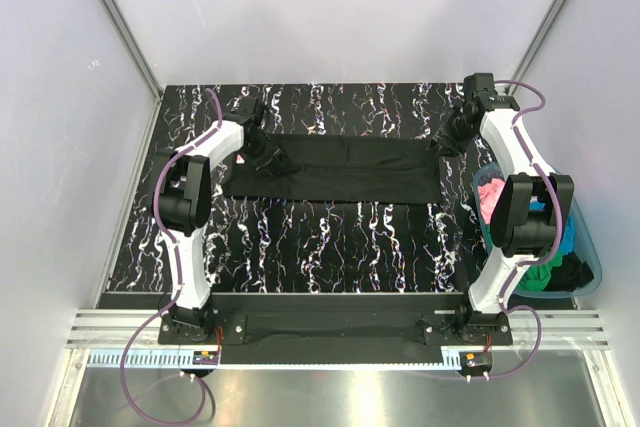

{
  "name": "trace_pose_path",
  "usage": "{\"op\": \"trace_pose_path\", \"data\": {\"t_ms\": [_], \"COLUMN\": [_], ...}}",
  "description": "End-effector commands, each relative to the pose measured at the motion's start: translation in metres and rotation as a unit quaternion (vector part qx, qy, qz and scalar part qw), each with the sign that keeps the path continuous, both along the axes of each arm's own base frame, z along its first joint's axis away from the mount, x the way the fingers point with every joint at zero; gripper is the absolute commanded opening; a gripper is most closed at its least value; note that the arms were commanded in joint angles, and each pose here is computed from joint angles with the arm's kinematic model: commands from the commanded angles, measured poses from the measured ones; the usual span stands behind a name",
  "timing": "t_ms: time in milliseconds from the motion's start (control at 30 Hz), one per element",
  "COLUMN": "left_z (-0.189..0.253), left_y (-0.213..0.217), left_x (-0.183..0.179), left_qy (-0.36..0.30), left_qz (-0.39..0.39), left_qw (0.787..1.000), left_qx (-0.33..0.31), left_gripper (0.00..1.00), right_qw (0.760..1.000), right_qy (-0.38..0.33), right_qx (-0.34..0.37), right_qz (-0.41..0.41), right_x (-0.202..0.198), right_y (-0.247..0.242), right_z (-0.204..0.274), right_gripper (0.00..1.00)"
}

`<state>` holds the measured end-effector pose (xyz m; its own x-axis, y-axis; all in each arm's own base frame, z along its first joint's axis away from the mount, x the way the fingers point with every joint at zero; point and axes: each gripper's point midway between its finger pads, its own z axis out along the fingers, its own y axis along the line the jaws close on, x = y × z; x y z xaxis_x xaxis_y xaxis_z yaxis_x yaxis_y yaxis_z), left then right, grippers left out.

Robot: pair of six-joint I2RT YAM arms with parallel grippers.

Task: Fold and stack the t-shirts
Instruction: Fold the tshirt

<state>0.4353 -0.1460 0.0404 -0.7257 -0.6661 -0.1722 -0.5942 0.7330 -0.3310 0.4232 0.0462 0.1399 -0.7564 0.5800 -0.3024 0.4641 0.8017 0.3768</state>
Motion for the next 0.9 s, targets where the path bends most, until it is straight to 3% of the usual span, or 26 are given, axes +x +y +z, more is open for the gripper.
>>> {"op": "trace_pose_path", "data": {"t_ms": [0,333,633,800,833,867], "left_z": [0.020,0.020,0.028,0.033,0.035,0.039], "left_y": [-0.002,-0.016,-0.023,-0.008,-0.006,0.001], "left_x": [0.018,0.023,0.029,0.019,0.014,0.010], "left_qy": [-0.040,-0.048,-0.059,-0.041,-0.035,-0.040], "left_qz": [0.011,0.010,0.011,0.018,0.017,0.022], "left_qw": [0.999,0.998,0.997,0.999,0.999,0.999], "left_qx": [-0.008,-0.030,-0.043,0.006,0.008,0.023], "left_gripper": [0.48,0.33,0.00,0.03,0.17,0.24], "right_qw": [1.000,1.000,0.999,0.999,0.999,0.999], "right_qy": [-0.029,-0.030,-0.034,-0.036,-0.035,-0.035], "right_qx": [0.000,0.004,0.003,0.002,0.002,0.001], "right_qz": [0.000,-0.003,-0.002,-0.002,-0.003,-0.002], "right_x": [0.008,0.008,0.008,0.008,0.007,0.007], "right_y": [0.001,0.002,0.002,0.002,0.001,0.001], "right_z": [0.019,0.018,0.020,0.022,0.022,0.021], "right_gripper": [0.37,0.37,0.37,0.37,0.37,0.37]}}
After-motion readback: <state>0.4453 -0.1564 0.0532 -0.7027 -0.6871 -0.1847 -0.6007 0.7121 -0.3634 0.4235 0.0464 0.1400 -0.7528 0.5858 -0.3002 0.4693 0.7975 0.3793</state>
